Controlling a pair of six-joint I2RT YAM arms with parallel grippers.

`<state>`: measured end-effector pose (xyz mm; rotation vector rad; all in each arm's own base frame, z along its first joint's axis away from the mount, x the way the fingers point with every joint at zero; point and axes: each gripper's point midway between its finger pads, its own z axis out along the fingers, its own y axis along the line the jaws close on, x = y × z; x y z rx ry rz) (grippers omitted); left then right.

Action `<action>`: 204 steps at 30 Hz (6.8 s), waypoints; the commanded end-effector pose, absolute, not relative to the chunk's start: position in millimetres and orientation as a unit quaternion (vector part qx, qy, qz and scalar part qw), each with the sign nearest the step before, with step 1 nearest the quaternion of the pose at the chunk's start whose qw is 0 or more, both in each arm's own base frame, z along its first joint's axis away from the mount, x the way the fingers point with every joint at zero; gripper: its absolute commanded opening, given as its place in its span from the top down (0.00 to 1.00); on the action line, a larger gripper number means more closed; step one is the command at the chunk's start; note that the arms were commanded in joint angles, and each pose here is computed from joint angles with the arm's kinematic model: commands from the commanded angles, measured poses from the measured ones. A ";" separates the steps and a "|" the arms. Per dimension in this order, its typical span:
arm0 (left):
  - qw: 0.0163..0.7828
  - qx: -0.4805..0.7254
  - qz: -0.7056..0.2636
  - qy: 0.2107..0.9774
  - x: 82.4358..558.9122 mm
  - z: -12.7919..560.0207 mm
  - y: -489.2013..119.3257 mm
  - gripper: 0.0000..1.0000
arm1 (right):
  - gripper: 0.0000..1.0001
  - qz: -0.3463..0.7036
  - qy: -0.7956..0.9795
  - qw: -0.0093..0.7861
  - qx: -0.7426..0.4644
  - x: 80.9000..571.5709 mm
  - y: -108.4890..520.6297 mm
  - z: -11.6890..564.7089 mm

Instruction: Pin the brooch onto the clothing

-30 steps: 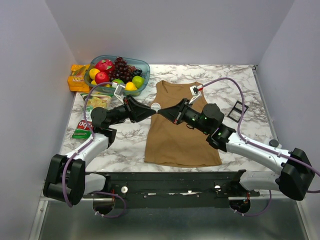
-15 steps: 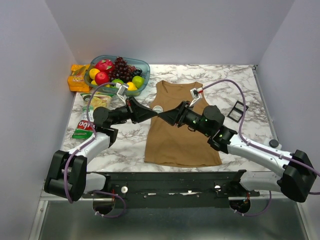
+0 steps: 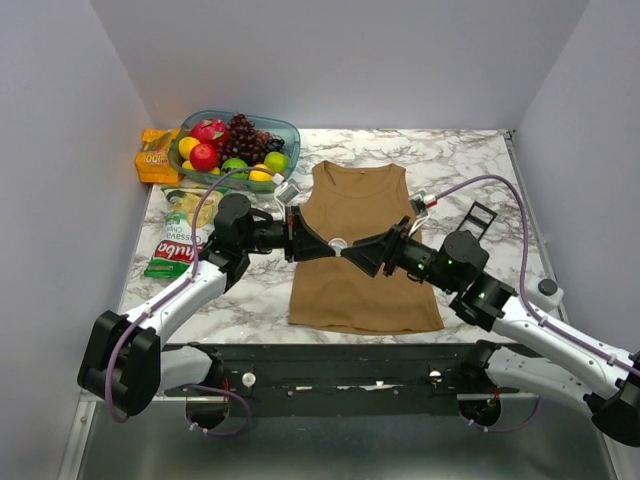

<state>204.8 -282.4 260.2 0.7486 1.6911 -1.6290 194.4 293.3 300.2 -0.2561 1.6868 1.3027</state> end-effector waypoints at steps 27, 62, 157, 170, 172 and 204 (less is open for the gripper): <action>0.288 0.349 -0.622 0.639 174.9 251.7 -293.2 1.00 | 0.66 0.524 0.722 0.426 -0.151 182.7 304.0 245.1; 0.281 0.359 -0.572 0.682 180.1 229.0 -295.2 1.00 | 0.79 0.525 0.729 0.414 -0.149 179.4 303.6 242.8; 0.207 0.416 0.277 0.841 418.7 42.4 -288.1 1.00 | 0.29 0.334 0.802 0.494 0.038 235.6 170.0 178.1; 0.265 0.385 0.176 0.866 411.9 80.3 -313.4 1.00 | 0.28 0.338 0.813 0.472 0.039 233.0 173.9 160.9; 0.269 0.383 0.163 0.868 410.9 83.7 -316.2 1.00 | 0.29 0.339 0.815 0.469 0.040 232.6 174.4 158.6; 0.215 0.416 0.339 0.816 423.5 53.6 -259.3 1.00 | 0.28 0.352 0.815 0.457 0.045 226.0 176.3 150.6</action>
